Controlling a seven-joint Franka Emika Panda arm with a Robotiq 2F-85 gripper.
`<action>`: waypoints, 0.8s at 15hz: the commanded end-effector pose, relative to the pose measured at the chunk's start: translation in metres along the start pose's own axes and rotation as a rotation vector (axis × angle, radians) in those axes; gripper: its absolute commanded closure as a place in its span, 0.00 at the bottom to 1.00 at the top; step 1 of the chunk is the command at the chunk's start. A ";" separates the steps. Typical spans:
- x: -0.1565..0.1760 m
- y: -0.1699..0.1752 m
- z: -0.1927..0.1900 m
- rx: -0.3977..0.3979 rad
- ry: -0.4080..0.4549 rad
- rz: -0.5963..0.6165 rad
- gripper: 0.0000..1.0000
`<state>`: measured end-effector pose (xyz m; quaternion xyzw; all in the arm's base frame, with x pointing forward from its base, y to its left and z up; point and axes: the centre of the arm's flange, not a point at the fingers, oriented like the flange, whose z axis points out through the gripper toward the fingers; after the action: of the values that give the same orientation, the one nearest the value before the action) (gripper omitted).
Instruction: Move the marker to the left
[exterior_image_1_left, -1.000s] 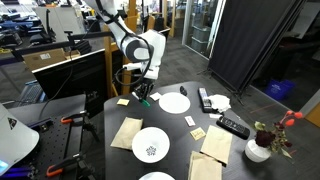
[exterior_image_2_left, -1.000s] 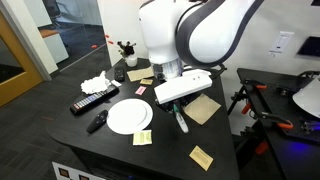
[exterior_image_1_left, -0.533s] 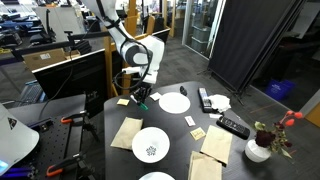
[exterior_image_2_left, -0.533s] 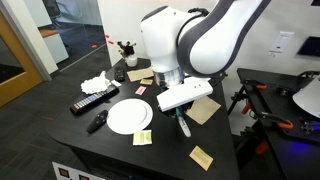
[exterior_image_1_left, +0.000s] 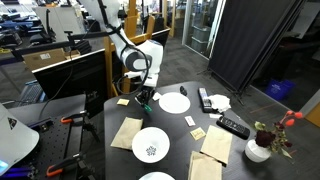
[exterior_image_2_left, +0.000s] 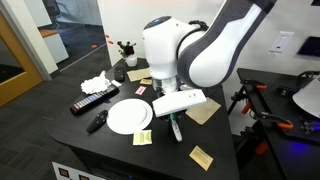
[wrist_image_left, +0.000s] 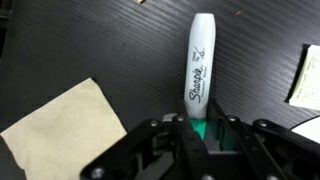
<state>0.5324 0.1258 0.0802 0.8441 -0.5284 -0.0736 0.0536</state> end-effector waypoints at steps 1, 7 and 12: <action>-0.001 -0.009 0.004 0.047 0.037 0.042 0.94; -0.001 -0.010 0.000 0.082 0.070 0.070 0.42; 0.008 0.003 -0.027 0.094 0.118 0.084 0.05</action>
<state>0.5439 0.1241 0.0794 0.8290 -0.5570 -0.0182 0.0460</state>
